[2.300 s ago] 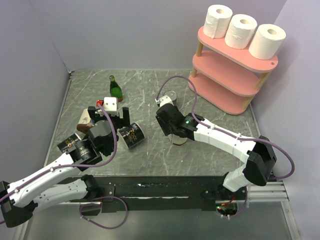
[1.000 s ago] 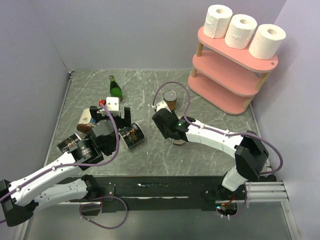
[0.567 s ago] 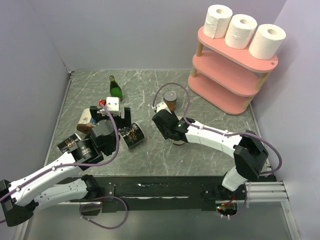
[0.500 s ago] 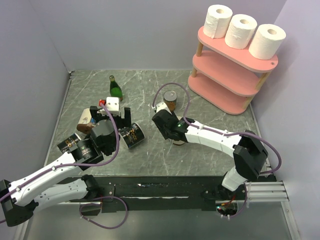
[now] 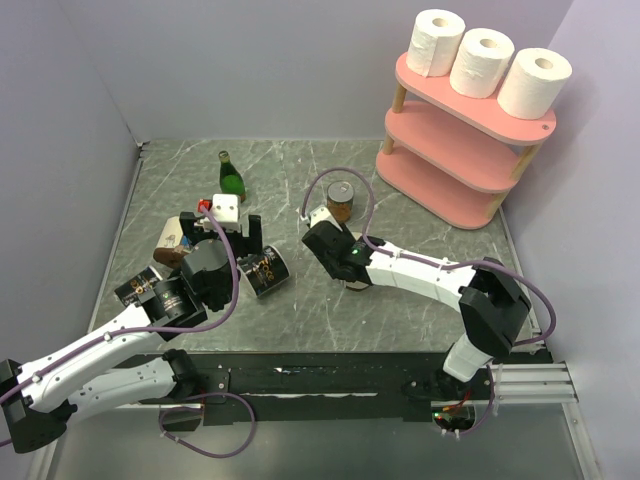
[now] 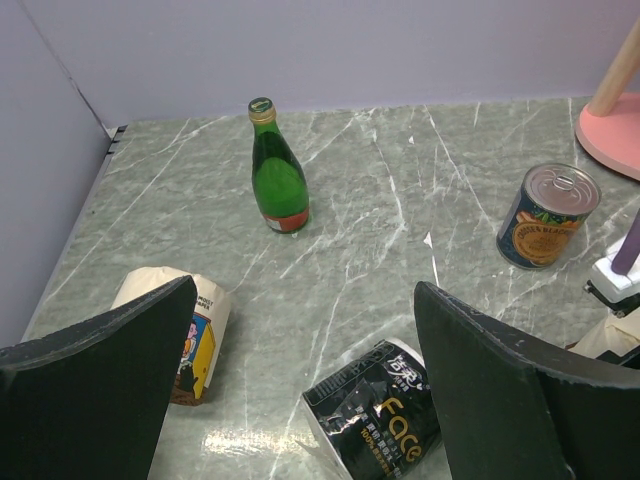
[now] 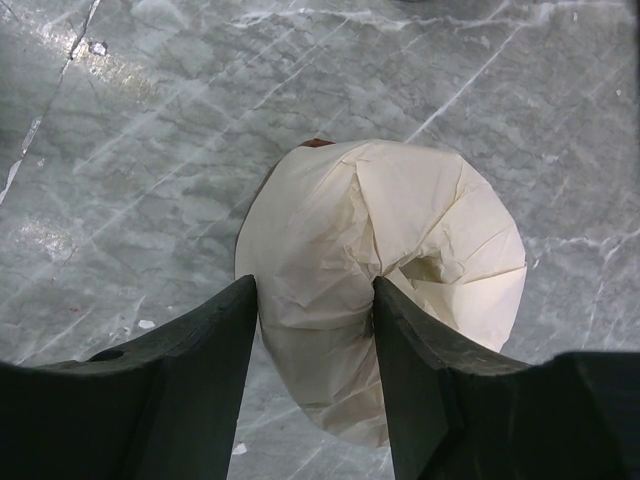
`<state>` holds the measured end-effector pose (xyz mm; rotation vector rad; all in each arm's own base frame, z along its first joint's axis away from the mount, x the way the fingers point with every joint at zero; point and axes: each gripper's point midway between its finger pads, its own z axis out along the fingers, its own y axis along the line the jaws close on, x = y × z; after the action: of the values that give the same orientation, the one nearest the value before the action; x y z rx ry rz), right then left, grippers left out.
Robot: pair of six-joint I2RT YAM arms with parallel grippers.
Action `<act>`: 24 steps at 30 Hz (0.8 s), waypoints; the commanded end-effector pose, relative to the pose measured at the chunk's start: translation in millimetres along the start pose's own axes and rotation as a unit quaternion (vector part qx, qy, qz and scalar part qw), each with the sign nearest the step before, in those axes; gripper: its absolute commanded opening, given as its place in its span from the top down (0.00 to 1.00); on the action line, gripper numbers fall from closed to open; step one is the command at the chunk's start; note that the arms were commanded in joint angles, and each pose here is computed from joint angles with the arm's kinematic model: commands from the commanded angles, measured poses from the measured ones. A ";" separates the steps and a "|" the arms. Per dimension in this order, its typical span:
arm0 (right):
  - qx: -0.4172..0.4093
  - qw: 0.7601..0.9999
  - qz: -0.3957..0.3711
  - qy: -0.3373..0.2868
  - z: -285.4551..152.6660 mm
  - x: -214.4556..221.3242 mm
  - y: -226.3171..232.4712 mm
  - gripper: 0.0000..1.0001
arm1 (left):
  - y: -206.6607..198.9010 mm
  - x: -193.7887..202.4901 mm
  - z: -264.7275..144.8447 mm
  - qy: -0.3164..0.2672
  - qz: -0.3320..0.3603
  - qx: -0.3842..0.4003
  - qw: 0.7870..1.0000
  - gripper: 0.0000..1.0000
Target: Place and organize the paper towels onto the shelf
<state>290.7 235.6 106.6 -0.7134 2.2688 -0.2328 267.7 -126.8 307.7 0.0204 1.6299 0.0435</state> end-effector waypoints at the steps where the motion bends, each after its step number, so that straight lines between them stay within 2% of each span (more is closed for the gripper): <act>1: 0.002 1.000 0.000 -0.006 5.5 0.6 -1.2 0.44 | -1.0 -19.3 -1.8 -0.016 -0.020 0.005 1.000 0.04; 8: -0.009 1.000 -0.012 -0.004 8.2 5.6 0.3 0.49 | -2.0 -18.6 -1.3 -0.015 -0.018 0.006 1.000 0.04; 15: -0.015 0.998 -0.052 -0.026 -5.5 -6.8 -10.6 0.63 | -0.6 -20.6 -2.1 -0.018 -0.020 0.005 1.000 0.04; 20: -0.013 0.995 -0.088 -0.036 -20.6 -10.4 -27.1 0.65 | 1.1 -22.6 -3.5 -0.021 -0.025 0.006 0.999 0.04; 24: 0.009 0.993 -0.098 -0.063 -42.0 -22.9 -62.0 0.65 | 0.7 -22.9 -3.8 -0.022 -0.026 0.008 0.999 0.04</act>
<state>287.3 218.8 117.3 -0.9426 2.2040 -0.2497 267.6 -126.7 307.9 0.0206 1.6293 0.0431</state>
